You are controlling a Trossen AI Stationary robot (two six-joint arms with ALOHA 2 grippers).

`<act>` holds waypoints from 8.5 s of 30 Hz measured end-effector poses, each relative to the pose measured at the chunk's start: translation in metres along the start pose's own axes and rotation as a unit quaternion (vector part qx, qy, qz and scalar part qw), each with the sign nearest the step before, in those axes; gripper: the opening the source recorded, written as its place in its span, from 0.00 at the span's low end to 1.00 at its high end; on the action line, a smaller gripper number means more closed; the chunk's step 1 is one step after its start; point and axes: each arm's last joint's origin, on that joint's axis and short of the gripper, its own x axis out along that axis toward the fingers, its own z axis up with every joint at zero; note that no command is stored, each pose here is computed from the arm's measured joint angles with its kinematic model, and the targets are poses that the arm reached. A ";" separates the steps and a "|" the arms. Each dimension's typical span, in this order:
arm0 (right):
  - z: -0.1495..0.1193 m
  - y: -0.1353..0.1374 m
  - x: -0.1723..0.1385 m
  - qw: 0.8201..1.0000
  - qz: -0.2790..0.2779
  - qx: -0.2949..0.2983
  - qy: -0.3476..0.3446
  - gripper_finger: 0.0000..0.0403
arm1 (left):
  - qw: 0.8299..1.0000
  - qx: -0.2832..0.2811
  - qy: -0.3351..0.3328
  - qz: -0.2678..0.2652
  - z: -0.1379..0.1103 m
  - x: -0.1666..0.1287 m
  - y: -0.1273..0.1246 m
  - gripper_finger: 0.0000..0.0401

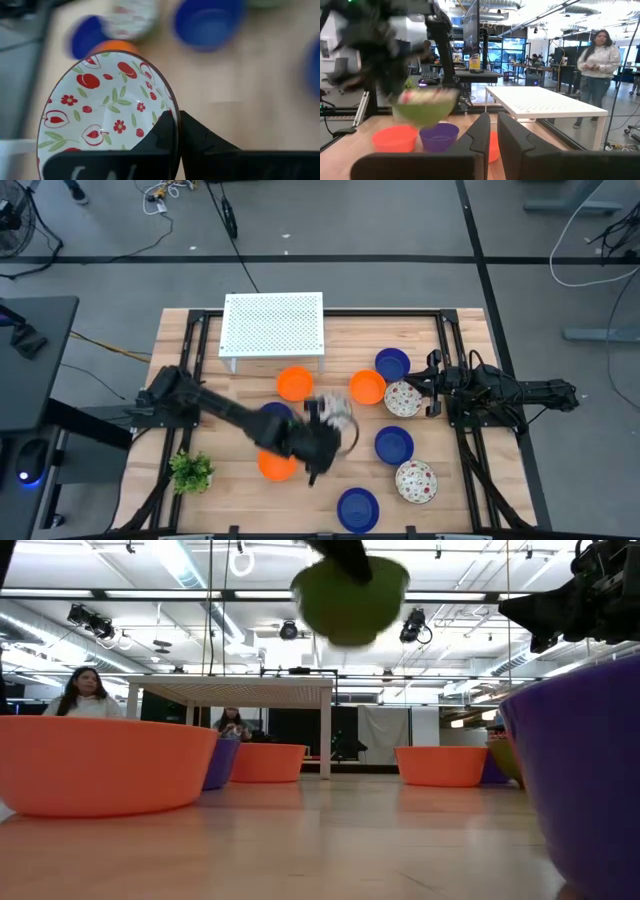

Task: Pick & Place Mini bowls
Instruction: Put the white bowl on the shelf, then put the blue bowl on the shelf, then put the orange bowl on the shelf

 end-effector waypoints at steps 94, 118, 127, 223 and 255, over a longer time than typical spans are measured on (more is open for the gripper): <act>-0.002 0.000 0.000 1.000 0.002 0.016 0.008 0.10 | 0.916 -0.388 0.066 0.080 -0.087 -0.035 0.020 0.46; 0.001 0.000 0.000 1.000 0.001 0.012 -0.003 0.10 | 0.832 -0.510 0.217 -0.027 -0.149 0.062 0.007 0.54; 0.001 0.000 0.000 1.000 0.001 0.010 -0.003 0.10 | 0.855 -0.469 0.218 -0.031 -0.151 0.066 0.005 0.18; -0.003 0.000 0.000 1.000 0.002 0.012 0.013 0.10 | 0.851 -0.422 0.295 0.103 -0.151 0.007 0.326 0.44; -0.002 0.000 0.000 1.000 0.002 0.014 0.011 0.10 | 0.974 -0.112 0.053 -0.190 -0.125 -0.038 -0.042 0.52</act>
